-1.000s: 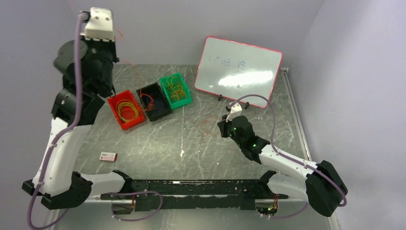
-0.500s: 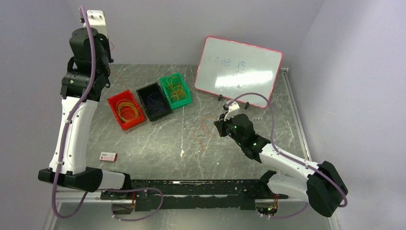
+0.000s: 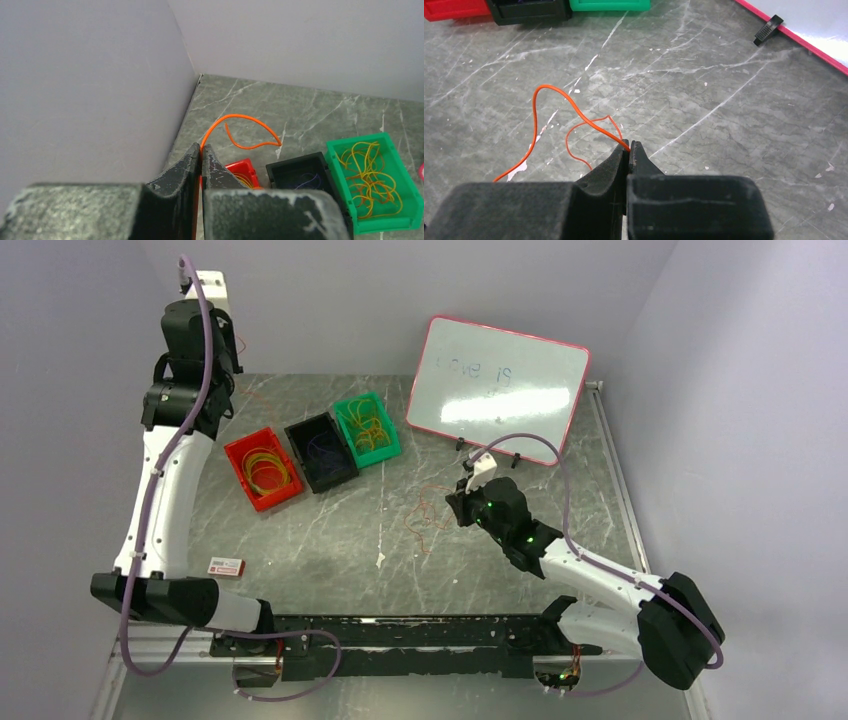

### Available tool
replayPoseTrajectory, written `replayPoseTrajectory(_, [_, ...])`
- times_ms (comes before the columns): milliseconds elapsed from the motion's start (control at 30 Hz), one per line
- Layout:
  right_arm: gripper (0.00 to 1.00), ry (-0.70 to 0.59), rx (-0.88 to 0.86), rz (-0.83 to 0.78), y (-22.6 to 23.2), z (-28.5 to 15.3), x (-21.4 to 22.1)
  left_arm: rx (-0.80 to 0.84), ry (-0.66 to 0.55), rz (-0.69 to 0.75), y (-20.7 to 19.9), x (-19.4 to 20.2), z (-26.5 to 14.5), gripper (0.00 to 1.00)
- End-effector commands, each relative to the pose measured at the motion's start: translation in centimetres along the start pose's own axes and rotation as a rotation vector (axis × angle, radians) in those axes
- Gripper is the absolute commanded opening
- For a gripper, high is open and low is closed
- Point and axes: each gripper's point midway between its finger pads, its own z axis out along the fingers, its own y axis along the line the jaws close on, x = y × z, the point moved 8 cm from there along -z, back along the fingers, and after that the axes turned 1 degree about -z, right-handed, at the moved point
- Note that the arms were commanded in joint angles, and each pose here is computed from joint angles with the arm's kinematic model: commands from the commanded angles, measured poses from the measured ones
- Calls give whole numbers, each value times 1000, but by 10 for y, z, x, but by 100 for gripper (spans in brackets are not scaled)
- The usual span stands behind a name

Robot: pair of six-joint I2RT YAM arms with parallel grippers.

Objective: Untangle the cables

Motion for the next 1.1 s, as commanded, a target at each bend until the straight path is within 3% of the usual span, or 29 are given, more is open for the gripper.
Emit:
replayPoseTrajectory(0, [0, -44, -10, -6, 2, 3, -13, 8, -24, -33, 2, 0, 13, 7])
replayPoseTrajectory(567, [0, -35, -21, -10, 3, 6, -13, -69, 74, -59, 18, 38, 32, 7])
replayPoseTrajectory(833, [0, -41, -40, -15, 5, 1, -17, 16, 258, -164, 0, 106, 36, 7])
replayPoseTrajectory(1067, [0, -57, -61, -21, 6, -3, -20, -23, 423, -257, 0, 172, 46, 7])
